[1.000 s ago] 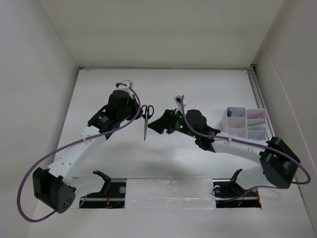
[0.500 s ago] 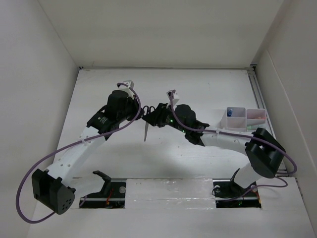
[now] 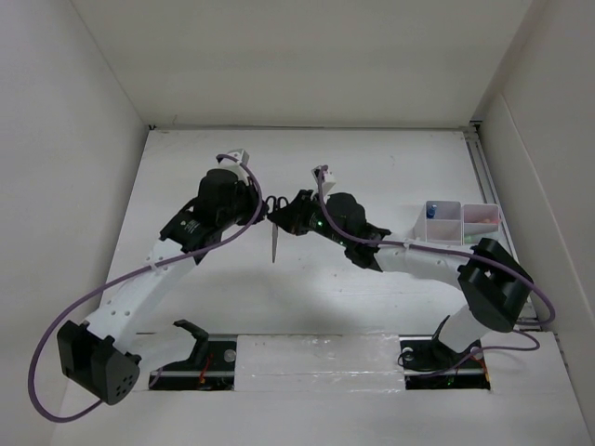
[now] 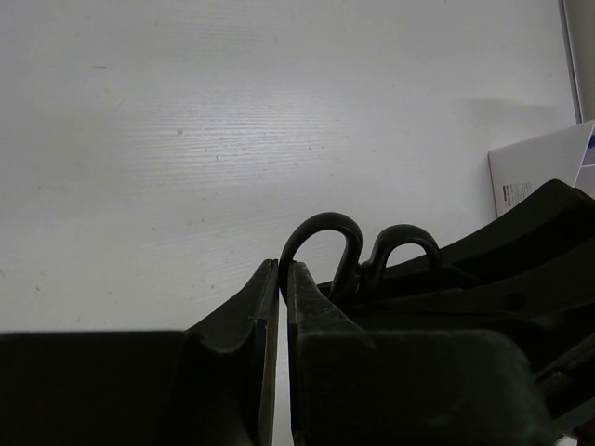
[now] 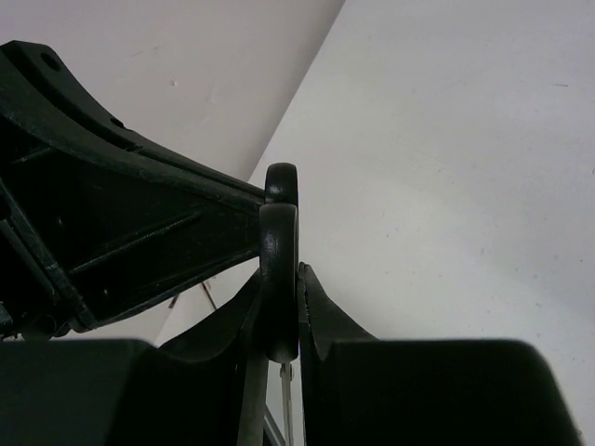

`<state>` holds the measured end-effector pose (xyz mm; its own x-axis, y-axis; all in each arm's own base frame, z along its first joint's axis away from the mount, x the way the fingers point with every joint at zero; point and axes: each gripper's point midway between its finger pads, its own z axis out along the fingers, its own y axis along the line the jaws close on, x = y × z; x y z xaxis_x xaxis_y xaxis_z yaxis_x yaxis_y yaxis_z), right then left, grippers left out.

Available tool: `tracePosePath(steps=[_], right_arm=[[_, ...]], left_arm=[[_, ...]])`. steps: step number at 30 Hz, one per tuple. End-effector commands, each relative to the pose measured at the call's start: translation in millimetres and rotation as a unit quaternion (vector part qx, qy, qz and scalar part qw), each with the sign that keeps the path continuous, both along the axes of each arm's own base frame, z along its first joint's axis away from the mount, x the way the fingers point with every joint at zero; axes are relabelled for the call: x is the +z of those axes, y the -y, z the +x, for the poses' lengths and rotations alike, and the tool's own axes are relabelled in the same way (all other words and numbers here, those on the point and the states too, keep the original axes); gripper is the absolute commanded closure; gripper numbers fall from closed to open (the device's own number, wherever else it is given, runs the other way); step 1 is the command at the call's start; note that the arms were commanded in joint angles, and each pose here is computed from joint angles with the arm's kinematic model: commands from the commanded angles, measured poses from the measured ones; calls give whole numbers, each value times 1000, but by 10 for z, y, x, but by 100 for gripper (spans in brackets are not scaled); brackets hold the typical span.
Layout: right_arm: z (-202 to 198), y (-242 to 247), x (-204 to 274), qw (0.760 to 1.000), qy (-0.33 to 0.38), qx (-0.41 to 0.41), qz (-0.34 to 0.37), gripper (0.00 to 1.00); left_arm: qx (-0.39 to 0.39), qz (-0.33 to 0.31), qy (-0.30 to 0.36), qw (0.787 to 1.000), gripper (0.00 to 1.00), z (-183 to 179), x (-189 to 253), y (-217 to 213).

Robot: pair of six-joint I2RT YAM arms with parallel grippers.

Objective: Sort the stationery into containers
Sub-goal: Pass the stationery from the left arm to the right, then place the stationery into the container

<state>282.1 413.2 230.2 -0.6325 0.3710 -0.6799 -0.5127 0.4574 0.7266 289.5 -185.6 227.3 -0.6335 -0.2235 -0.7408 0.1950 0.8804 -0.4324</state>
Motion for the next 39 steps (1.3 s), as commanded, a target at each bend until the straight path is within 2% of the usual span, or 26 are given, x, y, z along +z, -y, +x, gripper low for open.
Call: tracePosePath(steps=[1,2,3,4,6,7,8,10,12,14,15,17,18,21,22,23,24,25,28,29,31,32,34,35,36,39], right_arm=[[33,-56,320,999,38,-3,28,100],[35,-20,291,999,37,-10,25,100],[41,28,338,999,44,-19,26,100],[78,86,322,998,42,-37,22,100],[79,187,283,998,43,-53,12,100],[60,263,352,997,50,-62,12,100],[108,376,283,996,49,-80,-1,100],[114,561,397,993,59,-103,-1,100],[221,880,292,985,52,-164,-29,100],[225,1258,503,971,64,-227,-26,100],[283,1573,430,952,55,-296,-54,100],[253,2088,617,924,60,-375,-47,100],[298,2486,543,893,47,-441,-75,100],[237,3157,681,839,26,-540,-64,100],[190,3561,618,795,4,-599,-93,100],[136,3758,577,768,-16,-633,-94,100],[70,3899,578,743,-39,-667,-50,100],[-80,4124,461,707,-49,-700,-89,100],[-228,4414,487,651,-63,-755,-51,100],[-317,4540,443,628,-67,-771,-75,100],[-308,4602,318,608,-80,-786,-81,100],[-331,4719,288,586,-86,-800,-90,100],[-317,4783,172,564,-100,-812,-112,100],[-421,4872,112,541,-101,-825,-127,100],[-414,4903,126,521,-102,-843,-88,100],[-485,4963,83,500,-100,-851,-130,100]], left_arm=[[-4,-14,33,999,100,7,190,20],[7,-14,28,999,95,11,172,-6],[17,-16,32,999,61,18,202,-35],[22,-16,39,999,51,15,241,-62],[36,-19,46,998,39,21,290,-108],[43,-24,50,998,19,15,326,-125],[51,-17,48,997,8,20,303,-163],[65,-16,47,997,0,15,308,-211],[86,-6,42,995,0,18,299,-289],[104,15,31,994,0,-36,250,-406],[114,20,33,993,0,-52,290,-465],[116,52,28,992,0,-87,241,-556],[129,67,22,989,0,-129,205,-647],[142,89,20,986,0,-220,63,-786],[142,88,22,986,0,-238,32,-796],[145,85,20,986,0,-266,2,-809],[144,76,37,986,0,-274,93,-817],[141,66,46,987,0,-275,150,-796],[152,76,44,985,0,-284,81,-856],[151,79,40,985,0,-273,53,-849],[131,73,37,988,0,-271,43,-767],[123,78,32,989,0,-267,12,-747],[123,78,32,989,0,-267,12,-747],[123,78,32,989,0,-267,12,-747],[124,74,38,989,0,-281,47,-755],[121,59,53,989,0,-310,148,-750]])
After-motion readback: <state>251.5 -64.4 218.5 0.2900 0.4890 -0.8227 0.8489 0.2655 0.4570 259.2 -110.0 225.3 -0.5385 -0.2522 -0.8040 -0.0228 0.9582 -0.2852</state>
